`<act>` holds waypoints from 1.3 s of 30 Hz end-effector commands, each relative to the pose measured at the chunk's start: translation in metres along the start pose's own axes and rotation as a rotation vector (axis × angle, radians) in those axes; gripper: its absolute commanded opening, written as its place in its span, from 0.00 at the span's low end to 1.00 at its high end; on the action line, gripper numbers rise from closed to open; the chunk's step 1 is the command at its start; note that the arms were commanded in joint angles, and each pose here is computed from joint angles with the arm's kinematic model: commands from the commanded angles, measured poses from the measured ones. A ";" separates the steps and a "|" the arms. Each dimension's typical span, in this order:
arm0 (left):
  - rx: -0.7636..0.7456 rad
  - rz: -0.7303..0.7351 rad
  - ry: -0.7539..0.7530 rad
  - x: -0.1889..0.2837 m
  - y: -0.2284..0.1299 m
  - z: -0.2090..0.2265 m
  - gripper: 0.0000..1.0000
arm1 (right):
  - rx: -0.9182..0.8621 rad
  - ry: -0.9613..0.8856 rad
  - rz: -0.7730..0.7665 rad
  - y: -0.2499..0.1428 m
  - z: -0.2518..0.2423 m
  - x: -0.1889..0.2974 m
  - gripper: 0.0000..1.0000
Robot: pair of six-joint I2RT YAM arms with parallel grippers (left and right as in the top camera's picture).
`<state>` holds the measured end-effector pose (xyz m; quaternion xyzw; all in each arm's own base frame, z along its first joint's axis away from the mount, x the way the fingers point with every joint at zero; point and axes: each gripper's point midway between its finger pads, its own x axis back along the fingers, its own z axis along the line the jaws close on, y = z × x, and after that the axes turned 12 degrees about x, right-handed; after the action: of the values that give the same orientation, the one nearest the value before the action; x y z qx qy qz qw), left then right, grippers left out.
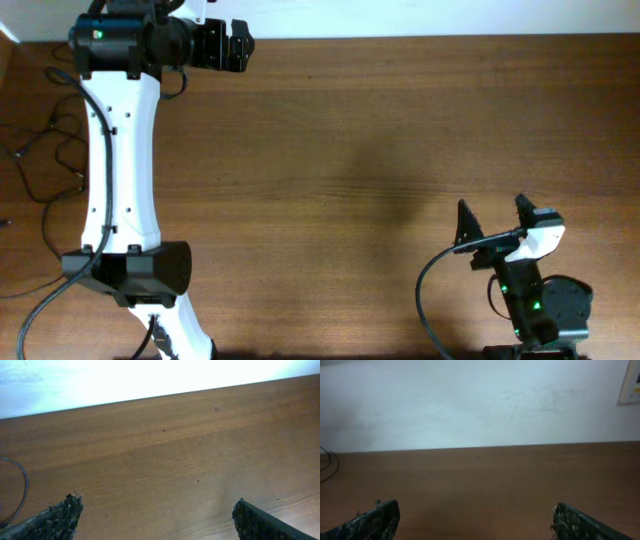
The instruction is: Untangle cables
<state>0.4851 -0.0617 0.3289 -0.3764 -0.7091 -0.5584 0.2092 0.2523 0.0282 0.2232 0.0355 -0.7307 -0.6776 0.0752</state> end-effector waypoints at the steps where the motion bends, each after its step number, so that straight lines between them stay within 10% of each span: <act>1: -0.032 -0.039 -0.005 0.018 0.005 -0.007 0.99 | 0.007 -0.006 -0.025 -0.012 0.001 0.003 0.99; 39: -0.031 -0.033 0.001 0.018 0.004 -0.006 0.99 | 0.006 -0.052 0.018 -0.067 0.000 0.004 0.99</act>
<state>0.4851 -0.0617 0.3289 -0.3765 -0.7090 -0.5583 0.2093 0.2452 0.0232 0.1585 0.0134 -0.7335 -0.6765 0.0641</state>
